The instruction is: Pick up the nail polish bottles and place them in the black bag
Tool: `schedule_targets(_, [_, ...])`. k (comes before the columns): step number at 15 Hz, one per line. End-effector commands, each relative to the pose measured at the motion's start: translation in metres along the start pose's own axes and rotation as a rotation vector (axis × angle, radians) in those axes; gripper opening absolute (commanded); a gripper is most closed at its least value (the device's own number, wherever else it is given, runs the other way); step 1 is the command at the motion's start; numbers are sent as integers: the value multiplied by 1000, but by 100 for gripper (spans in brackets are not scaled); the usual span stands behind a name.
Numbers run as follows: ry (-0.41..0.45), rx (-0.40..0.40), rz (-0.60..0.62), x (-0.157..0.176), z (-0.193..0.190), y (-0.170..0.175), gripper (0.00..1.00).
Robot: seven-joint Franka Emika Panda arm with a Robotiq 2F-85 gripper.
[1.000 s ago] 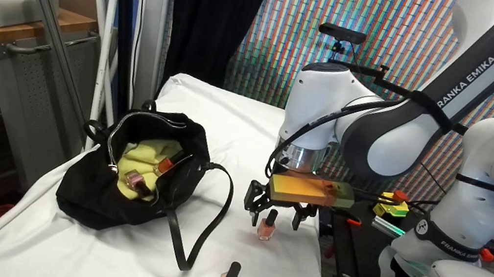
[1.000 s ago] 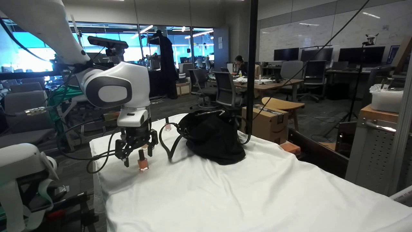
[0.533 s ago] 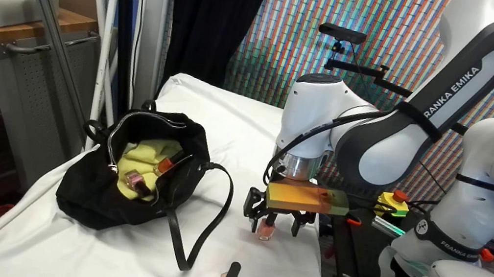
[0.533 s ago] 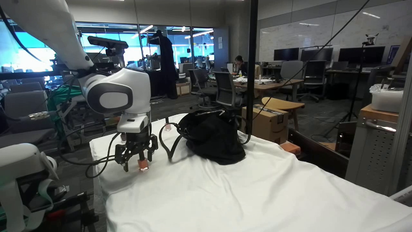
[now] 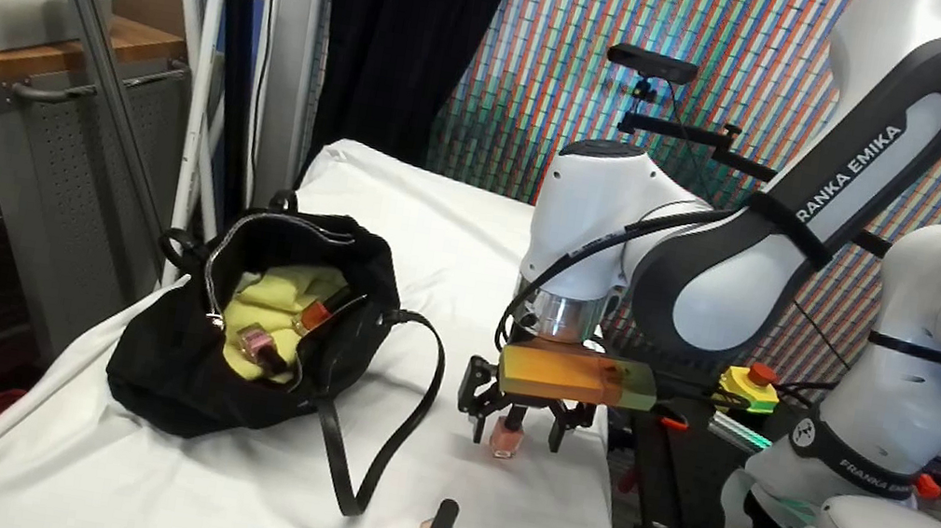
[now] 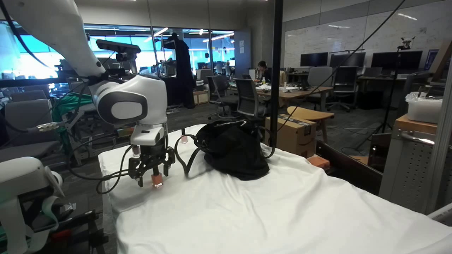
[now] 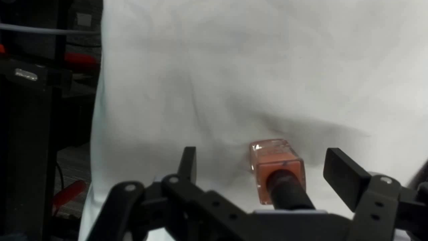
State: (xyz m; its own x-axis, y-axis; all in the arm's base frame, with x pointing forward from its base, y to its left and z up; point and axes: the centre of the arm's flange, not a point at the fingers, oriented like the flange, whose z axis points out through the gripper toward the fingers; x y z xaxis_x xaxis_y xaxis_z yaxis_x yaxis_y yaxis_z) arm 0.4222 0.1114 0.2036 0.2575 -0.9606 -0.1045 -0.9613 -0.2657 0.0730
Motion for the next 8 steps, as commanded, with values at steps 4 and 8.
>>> schedule_targets(4, [-14,5,2,1,8,-3,48])
schedule_targets(8, [-7,-3,-4,-1,4,-2,21])
